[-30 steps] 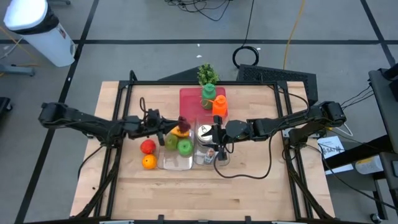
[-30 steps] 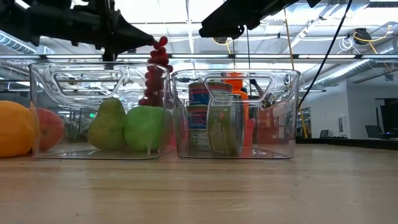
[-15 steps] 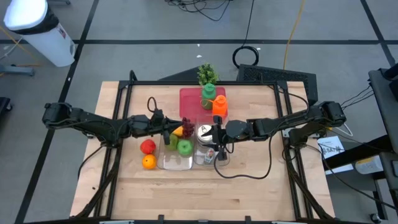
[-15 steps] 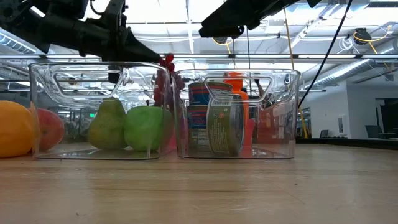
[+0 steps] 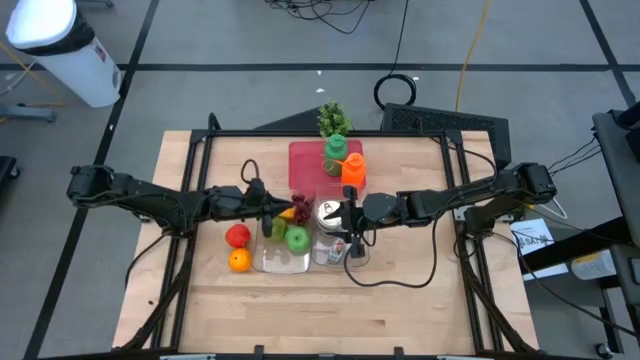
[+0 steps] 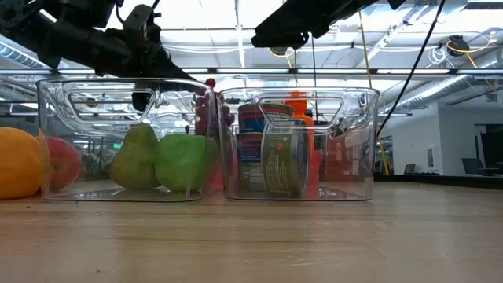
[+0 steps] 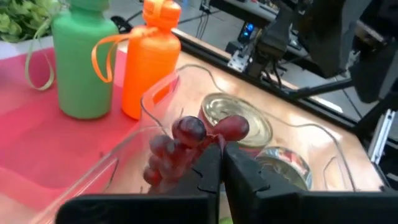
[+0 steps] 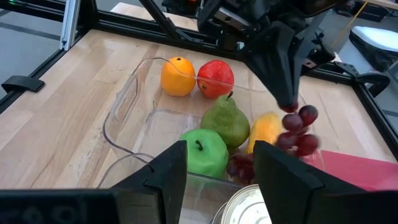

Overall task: Pick & Place Food Item
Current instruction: Put the red grapes into the left transparent bin

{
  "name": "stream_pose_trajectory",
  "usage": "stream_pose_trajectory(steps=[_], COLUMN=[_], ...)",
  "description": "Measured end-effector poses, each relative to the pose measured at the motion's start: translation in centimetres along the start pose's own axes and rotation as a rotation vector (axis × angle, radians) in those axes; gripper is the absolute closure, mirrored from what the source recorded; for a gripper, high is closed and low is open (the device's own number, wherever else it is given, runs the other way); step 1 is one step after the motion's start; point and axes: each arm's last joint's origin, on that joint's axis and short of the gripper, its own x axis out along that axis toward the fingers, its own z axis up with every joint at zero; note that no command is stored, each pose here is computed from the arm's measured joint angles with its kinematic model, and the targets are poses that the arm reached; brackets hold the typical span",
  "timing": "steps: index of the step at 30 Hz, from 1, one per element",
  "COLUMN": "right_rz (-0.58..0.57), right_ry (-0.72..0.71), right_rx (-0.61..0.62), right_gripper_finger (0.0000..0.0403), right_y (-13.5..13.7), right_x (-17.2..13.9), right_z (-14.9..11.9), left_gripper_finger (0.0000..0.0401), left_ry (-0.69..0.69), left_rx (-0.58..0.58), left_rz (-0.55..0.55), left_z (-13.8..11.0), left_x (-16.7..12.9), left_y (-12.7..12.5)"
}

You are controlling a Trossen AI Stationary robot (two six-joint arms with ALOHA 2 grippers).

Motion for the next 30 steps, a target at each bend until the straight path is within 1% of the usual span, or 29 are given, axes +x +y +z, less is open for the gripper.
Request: stream_pose_trajectory(steps=[3, 8, 14, 20, 22, 27, 30], right_rz=[0.0, 0.001, 0.001, 0.001, 0.0, 0.0, 0.0], right_ry=[0.001, 0.007, 0.006, 0.006, 0.001, 0.0, -0.001], right_rx=[0.0, -0.001, -0.001, 0.0, 0.0, 0.0, 0.0], right_gripper_finger=[0.0234, 0.0234, 0.0234, 0.0234, 0.0234, 0.0234, 0.0234], right_y=[0.0, 0.0, 0.0, 0.0, 0.0, 0.0, 0.0], right_x=[0.0, 0.0, 0.0, 0.0, 0.0, 0.0, 0.0], right_z=[0.0, -0.1, -0.1, -0.1, 0.0, 0.0, 0.0], left_gripper_finger=[0.0393, 0.037, 0.0367, 0.0367, 0.0366, 0.0365, 0.0351], left_ry=[0.013, -0.02, -0.021, 0.012, 0.022, 0.064, 0.085], left_rx=[0.003, 0.002, 0.016, 0.009, -0.005, 0.0, -0.026], left_rz=[-0.001, -0.017, -0.019, -0.005, 0.0, 0.023, 0.05], left_z=[-0.1, 0.8, 1.3, 0.9, 0.7, 0.0, -0.4], left_x=[-0.1, -1.0, -2.0, -2.0, -1.8, -1.2, -0.7], left_y=[0.0, -0.1, -0.2, 0.0, 0.0, 0.3, 0.6])
